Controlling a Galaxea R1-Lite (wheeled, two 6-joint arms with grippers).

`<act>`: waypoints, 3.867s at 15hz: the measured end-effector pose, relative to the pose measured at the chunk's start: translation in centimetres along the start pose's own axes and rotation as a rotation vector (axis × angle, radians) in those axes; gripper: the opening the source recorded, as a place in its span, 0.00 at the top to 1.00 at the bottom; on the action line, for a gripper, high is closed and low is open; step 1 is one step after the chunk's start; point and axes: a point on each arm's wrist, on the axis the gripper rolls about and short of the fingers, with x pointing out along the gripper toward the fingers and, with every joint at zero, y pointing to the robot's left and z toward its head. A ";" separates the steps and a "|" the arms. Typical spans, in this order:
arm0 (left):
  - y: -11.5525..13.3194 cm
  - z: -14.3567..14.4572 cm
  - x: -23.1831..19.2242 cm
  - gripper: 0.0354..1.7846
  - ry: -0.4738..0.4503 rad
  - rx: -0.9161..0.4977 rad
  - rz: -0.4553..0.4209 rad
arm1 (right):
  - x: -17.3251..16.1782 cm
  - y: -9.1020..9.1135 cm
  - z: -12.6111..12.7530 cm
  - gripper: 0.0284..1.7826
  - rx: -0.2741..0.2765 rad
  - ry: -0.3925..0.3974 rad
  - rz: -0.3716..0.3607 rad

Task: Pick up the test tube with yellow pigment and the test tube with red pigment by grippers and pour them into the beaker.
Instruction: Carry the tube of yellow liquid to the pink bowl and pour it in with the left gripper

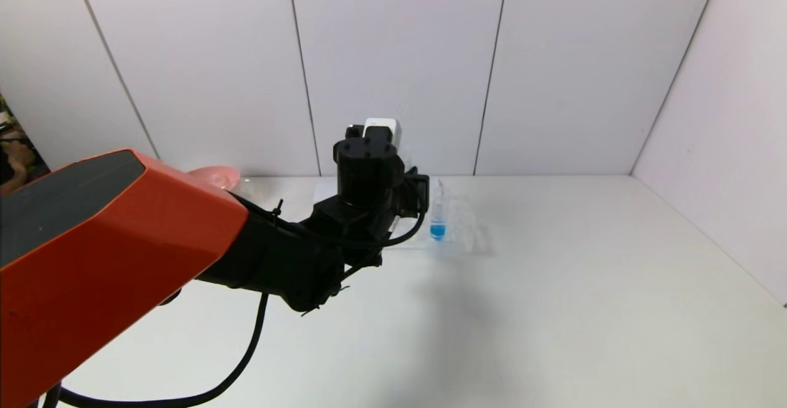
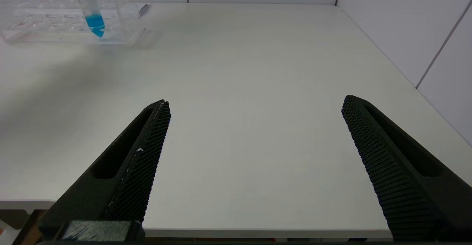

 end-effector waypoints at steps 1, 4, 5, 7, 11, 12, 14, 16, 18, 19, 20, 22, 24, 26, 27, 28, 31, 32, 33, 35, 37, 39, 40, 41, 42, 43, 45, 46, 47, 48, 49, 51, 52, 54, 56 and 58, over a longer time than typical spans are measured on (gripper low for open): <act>0.0 0.3 -0.2 0.77 -0.006 -0.002 0.001 | 0.0 0.0 0.0 0.05 0.000 0.000 0.000; 0.2 1.2 -0.5 0.77 -0.025 -0.006 0.006 | 0.0 0.0 0.0 0.05 0.000 0.000 0.000; 0.2 1.5 -0.7 0.77 -0.032 -0.006 0.006 | 0.0 0.0 0.0 0.05 0.000 0.000 0.000; 0.4 2.1 -1.0 0.77 -0.041 0.009 0.008 | 0.0 0.0 0.0 0.05 0.000 0.000 0.000; 1.0 3.3 -1.9 0.77 -0.046 0.029 0.017 | 0.0 0.0 0.0 0.05 0.000 0.000 0.000; 1.3 3.8 -2.0 0.77 -0.053 0.044 0.025 | 0.0 0.0 0.0 0.05 0.000 0.000 0.000; 2.1 5.0 -2.5 0.77 -0.071 0.070 0.042 | 0.0 0.0 0.0 0.05 0.000 0.000 0.000; 3.2 6.1 -3.2 0.77 -0.068 0.092 0.065 | 0.0 0.0 0.0 0.05 0.000 0.000 0.000; 4.6 7.2 -4.1 0.77 -0.054 0.116 0.100 | 0.0 0.0 0.0 0.05 0.000 0.000 0.000; 5.4 7.9 -4.5 0.77 -0.054 0.119 0.119 | 0.0 0.0 0.0 0.05 0.000 0.000 0.000; 6.4 8.5 -4.9 0.77 -0.059 0.123 0.144 | 0.0 0.0 0.0 0.05 0.000 0.000 0.000; 8.0 9.7 -5.7 0.77 -0.079 0.132 0.185 | 0.0 0.0 0.0 0.05 0.000 0.000 0.000; 9.5 10.5 -6.4 0.77 -0.094 0.133 0.216 | 0.0 0.0 0.0 0.05 0.000 0.000 0.000; 11.0 11.0 -7.1 0.77 -0.081 0.149 0.245 | 0.0 0.0 0.0 0.05 0.000 0.000 0.000; 11.6 11.2 -7.5 0.77 -0.069 0.159 0.250 | 0.0 0.0 0.0 0.05 0.000 0.000 0.000; 12.4 11.4 -7.9 0.77 -0.061 0.164 0.249 | 0.0 0.0 0.0 0.05 0.000 0.000 0.000; 14.5 12.2 -8.9 0.77 -0.065 0.167 0.265 | 0.0 0.0 0.0 0.05 0.000 0.000 0.000; 15.3 12.3 -9.2 0.77 -0.066 0.170 0.273 | 0.0 0.0 0.0 0.05 0.000 0.000 0.000; 15.9 12.5 -9.4 0.77 -0.068 0.176 0.280 | 0.0 0.0 0.0 0.05 0.000 0.000 0.000; 17.3 12.7 -9.8 0.77 -0.067 0.185 0.310 | 0.0 0.0 0.0 0.05 0.000 0.000 0.000; 18.7 12.9 -10.1 0.77 -0.067 0.187 0.322 | 0.0 0.0 0.0 0.05 0.000 0.000 0.000; 20.1 13.0 -10.4 0.77 -0.063 0.189 0.330 | 0.0 0.0 0.0 0.05 0.000 0.000 0.000; 20.8 13.0 -10.5 0.77 -0.062 0.191 0.342 | 0.0 0.0 0.0 0.05 0.000 0.000 0.000; 21.6 13.0 -10.6 0.77 -0.059 0.196 0.358 | 0.0 0.0 0.0 0.05 0.000 0.000 0.000; 22.2 13.0 -10.7 0.77 -0.055 0.201 0.373 | 0.0 0.0 0.0 0.05 0.000 0.000 0.000; 22.8 12.9 -10.8 0.77 -0.048 0.203 0.382 | 0.0 0.0 0.0 0.05 0.000 0.000 0.000; 23.9 12.7 -11.1 0.77 -0.038 0.204 0.388 | 0.0 0.0 0.0 0.05 0.000 0.000 0.000; 24.5 12.6 -11.2 0.77 -0.032 0.203 0.381 | 0.0 0.0 0.0 0.05 0.000 0.000 0.000; 25.2 12.5 -11.4 0.77 -0.026 0.200 0.372 | 0.0 0.0 0.0 0.05 0.000 0.000 0.000; 26.0 12.5 -11.6 0.77 -0.022 0.199 0.376 | 0.0 0.0 0.0 0.05 0.000 0.000 0.000; 26.7 12.3 -11.7 0.77 -0.014 0.197 0.392 | 0.0 0.0 0.0 0.05 0.000 0.000 0.000; 28.2 12.0 -11.9 0.77 0.002 0.192 0.418 | 0.0 0.0 0.0 0.05 0.000 0.000 0.000; 28.9 11.7 -12.0 0.77 0.014 0.188 0.425 | 0.0 0.0 0.0 0.05 0.000 0.000 0.000; 30.0 11.1 -12.1 0.77 0.037 0.193 0.423 | 0.0 0.0 0.0 0.05 0.000 0.000 0.000; 30.5 10.6 -11.9 0.77 0.052 0.192 0.428 | 0.0 0.0 0.0 0.05 0.000 0.000 0.000; 30.9 10.1 -11.6 0.77 0.066 0.189 0.435 | 0.0 0.0 0.0 0.05 0.000 0.000 0.000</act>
